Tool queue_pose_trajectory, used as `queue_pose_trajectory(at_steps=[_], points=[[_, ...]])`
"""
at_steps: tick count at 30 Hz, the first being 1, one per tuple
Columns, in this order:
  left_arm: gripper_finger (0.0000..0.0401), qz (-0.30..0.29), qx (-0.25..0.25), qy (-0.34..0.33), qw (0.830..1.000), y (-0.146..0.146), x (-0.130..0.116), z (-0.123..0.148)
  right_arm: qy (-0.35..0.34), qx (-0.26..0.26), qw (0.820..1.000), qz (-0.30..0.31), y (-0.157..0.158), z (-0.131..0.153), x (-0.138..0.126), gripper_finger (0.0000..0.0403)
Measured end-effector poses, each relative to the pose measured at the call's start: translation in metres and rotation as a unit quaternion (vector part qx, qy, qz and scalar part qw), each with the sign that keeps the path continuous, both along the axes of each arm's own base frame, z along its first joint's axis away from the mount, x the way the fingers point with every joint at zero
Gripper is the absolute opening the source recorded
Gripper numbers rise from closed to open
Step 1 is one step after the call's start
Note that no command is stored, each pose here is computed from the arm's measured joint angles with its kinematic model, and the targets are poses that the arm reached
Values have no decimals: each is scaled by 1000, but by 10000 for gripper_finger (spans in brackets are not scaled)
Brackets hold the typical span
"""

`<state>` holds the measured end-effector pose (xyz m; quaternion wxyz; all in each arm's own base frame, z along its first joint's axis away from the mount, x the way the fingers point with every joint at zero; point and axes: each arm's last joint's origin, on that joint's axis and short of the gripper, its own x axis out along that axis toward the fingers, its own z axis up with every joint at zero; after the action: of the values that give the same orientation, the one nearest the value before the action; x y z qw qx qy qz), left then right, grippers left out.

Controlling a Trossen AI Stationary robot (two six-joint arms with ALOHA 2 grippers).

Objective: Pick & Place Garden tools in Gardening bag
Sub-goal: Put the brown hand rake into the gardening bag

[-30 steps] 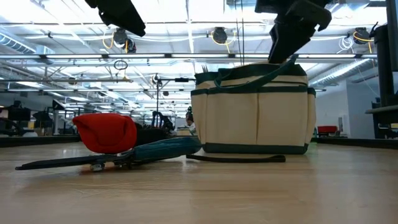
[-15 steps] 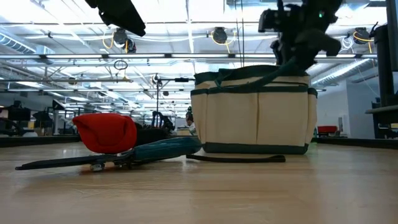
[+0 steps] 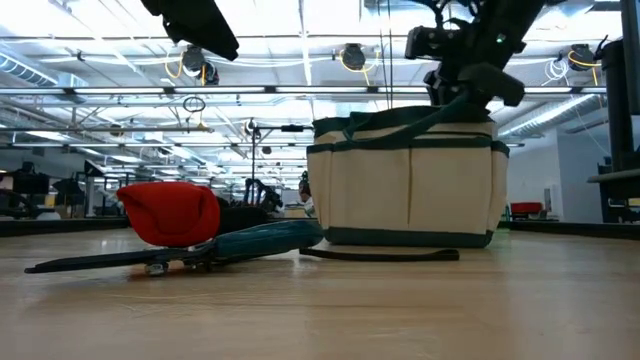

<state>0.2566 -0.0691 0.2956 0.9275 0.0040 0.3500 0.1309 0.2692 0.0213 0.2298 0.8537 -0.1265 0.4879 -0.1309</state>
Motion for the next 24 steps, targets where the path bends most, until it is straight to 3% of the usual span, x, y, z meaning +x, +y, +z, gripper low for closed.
queue_pose_trajectory(at_steps=[11,24], points=[[145,-11,-11,1,1000,-2,0,0,37,-23,999,16,-7,-28,21,73],[145,-3,-22,-2,1000,-2,0,0,47,-7,999,-19,-11,-31,17,94]])
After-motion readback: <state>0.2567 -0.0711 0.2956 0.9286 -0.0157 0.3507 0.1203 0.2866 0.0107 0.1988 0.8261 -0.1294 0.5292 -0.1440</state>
